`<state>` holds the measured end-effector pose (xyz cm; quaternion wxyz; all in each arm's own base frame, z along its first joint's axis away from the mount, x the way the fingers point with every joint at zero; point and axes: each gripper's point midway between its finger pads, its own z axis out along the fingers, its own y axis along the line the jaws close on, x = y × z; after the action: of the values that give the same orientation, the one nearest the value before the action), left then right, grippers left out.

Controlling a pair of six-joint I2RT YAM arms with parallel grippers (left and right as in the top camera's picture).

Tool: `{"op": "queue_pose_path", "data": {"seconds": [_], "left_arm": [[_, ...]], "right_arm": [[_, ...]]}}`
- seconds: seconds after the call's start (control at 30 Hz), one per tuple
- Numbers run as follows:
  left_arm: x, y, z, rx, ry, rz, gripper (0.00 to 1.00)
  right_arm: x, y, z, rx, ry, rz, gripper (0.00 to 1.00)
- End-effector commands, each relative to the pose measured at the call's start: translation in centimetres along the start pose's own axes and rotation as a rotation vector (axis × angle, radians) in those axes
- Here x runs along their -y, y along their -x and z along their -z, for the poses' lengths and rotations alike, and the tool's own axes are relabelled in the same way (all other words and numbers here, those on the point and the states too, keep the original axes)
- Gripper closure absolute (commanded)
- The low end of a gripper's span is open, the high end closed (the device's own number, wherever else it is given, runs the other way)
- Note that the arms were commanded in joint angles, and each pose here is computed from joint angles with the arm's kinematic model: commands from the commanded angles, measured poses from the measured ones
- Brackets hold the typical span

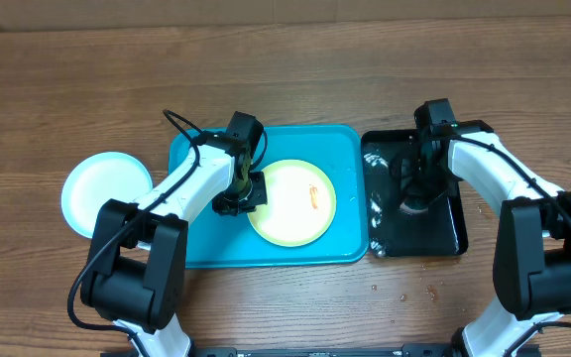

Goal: Clean dirty plates on tray and stack at the side
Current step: 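Lower right gripper into black tray and grasp green sponge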

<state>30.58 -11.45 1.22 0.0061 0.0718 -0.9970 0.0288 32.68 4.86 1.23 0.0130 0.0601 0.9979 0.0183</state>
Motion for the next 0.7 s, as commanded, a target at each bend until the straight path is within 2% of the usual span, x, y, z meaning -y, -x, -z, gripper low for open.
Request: {"op": "queue_pose_path", "data": {"seconds": [0.0,0.23,0.33,0.4,0.67], "left_arm": [[-0.7,0.6,0.7,0.052,0.049,0.001,0.96],[-1.0,0.5,0.7,0.048,0.051,0.067,0.95],[-1.1,0.6,0.7,0.049,0.050,0.096,0.86],[-1.0,0.7,0.7,0.052,0.049,0.096,0.83],[-1.0,0.6,0.7,0.050,0.046,0.094,0.91]], "right_arm": [[-0.7,1.4,1.8,0.043,0.033,-0.001,0.96],[-1.0,2.2,3.6,0.047,0.037,0.000,0.96],[-1.0,2.0,3.6,0.040,0.035,0.000,0.96],[-0.9,1.7,3.6,0.029,0.032,-0.001,0.96],[-0.4,0.0,2.0,-0.021,0.019,-0.003,0.95]]}}
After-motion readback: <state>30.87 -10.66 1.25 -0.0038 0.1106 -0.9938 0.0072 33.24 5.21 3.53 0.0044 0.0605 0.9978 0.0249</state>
